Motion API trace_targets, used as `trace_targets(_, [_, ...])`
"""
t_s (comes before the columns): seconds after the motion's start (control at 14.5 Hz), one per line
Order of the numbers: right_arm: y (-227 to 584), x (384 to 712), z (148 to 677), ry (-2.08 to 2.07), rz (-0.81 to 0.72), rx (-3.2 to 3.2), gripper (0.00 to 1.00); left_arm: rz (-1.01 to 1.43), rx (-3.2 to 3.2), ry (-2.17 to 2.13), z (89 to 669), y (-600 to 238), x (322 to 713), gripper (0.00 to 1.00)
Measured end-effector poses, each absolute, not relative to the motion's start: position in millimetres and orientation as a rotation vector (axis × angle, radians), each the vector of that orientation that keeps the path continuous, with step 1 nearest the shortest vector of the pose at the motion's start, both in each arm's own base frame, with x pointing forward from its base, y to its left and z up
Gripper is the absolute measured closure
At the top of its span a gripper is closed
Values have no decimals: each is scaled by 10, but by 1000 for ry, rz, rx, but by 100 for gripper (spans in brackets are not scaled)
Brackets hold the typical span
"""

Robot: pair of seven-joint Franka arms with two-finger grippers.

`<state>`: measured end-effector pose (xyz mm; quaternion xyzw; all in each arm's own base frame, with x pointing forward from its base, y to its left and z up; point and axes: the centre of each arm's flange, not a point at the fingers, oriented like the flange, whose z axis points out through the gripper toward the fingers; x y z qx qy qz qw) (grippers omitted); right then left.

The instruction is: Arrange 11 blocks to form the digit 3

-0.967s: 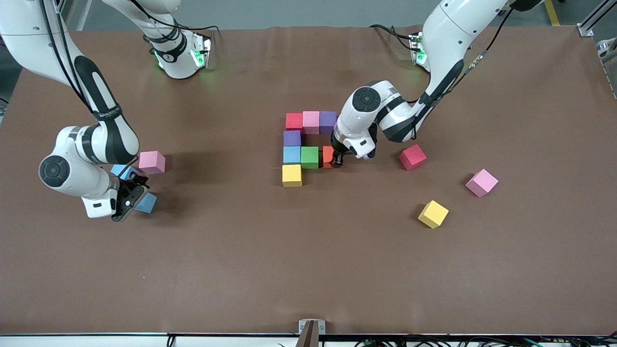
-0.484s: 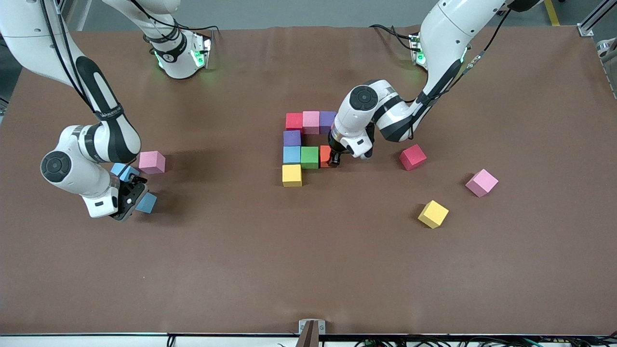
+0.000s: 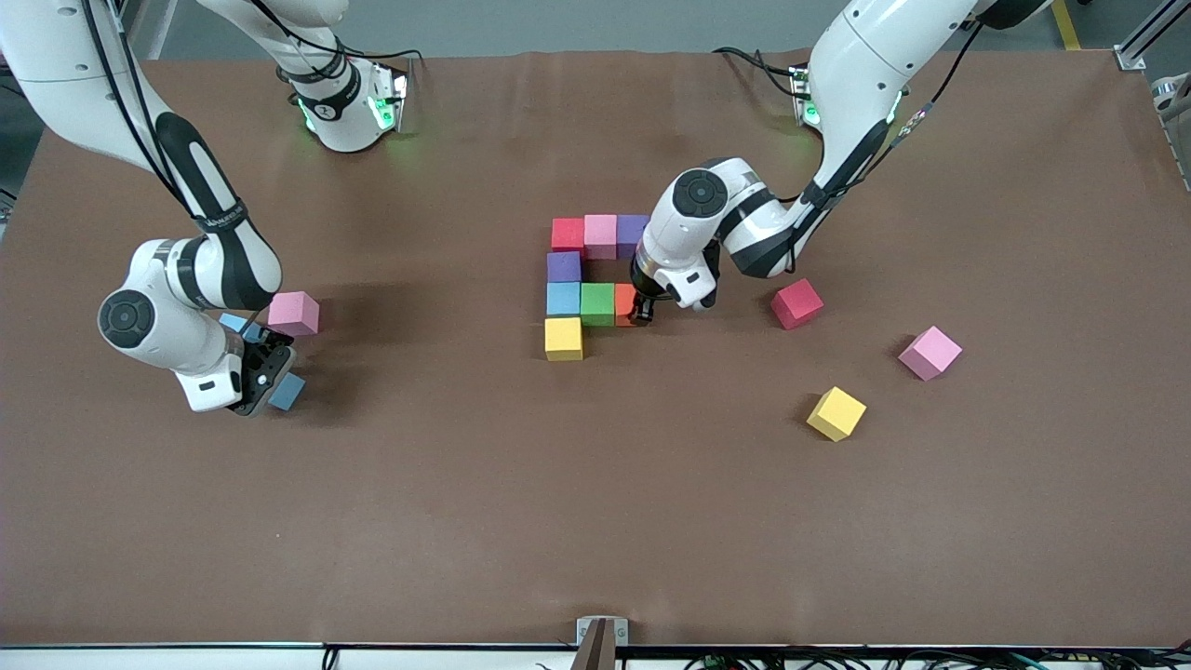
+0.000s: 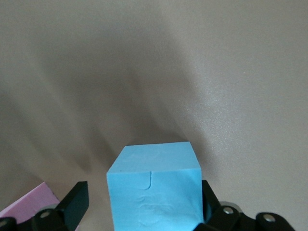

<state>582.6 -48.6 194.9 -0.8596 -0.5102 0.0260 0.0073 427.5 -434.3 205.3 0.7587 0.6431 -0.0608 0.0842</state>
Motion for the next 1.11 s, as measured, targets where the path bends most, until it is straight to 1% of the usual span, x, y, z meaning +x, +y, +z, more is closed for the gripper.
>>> trace_targets(0.07, [-492,5825,1929,-1594,80,-2689,2,-180,2271,1913,2034,-4348,4269,44])
trace_targets(0.28, [-501,5836,1930,-1593,74,-2692,33,-180,2285,1901,1997,-4370,4246,44])
trace_targets(0.35, [-501,5853,1948,-1592,74,-2693,38,-181,2287,1900,1992,-4378,4237,39])
trace_targets(0.55, [-445,5973,2094,-1508,113,-2728,39,-186,2295,1896,1970,-4403,4206,8])
trace_targets(0.62, [-370,6044,2185,-1456,131,-2753,39,-186,2296,1896,1966,-4404,4203,1])
trace_targets(0.76, [-71,6219,2420,-1337,135,-2825,39,-185,2294,1895,1972,-4405,4212,0])
trace_targets(0.9, [392,6361,2634,-1237,92,-2894,39,-174,2296,1887,2008,-4416,4238,0])
trace_targets(1.11, [1205,6400,2767,-1011,35,-2989,39,-129,2306,1863,2270,-4471,4275,0])
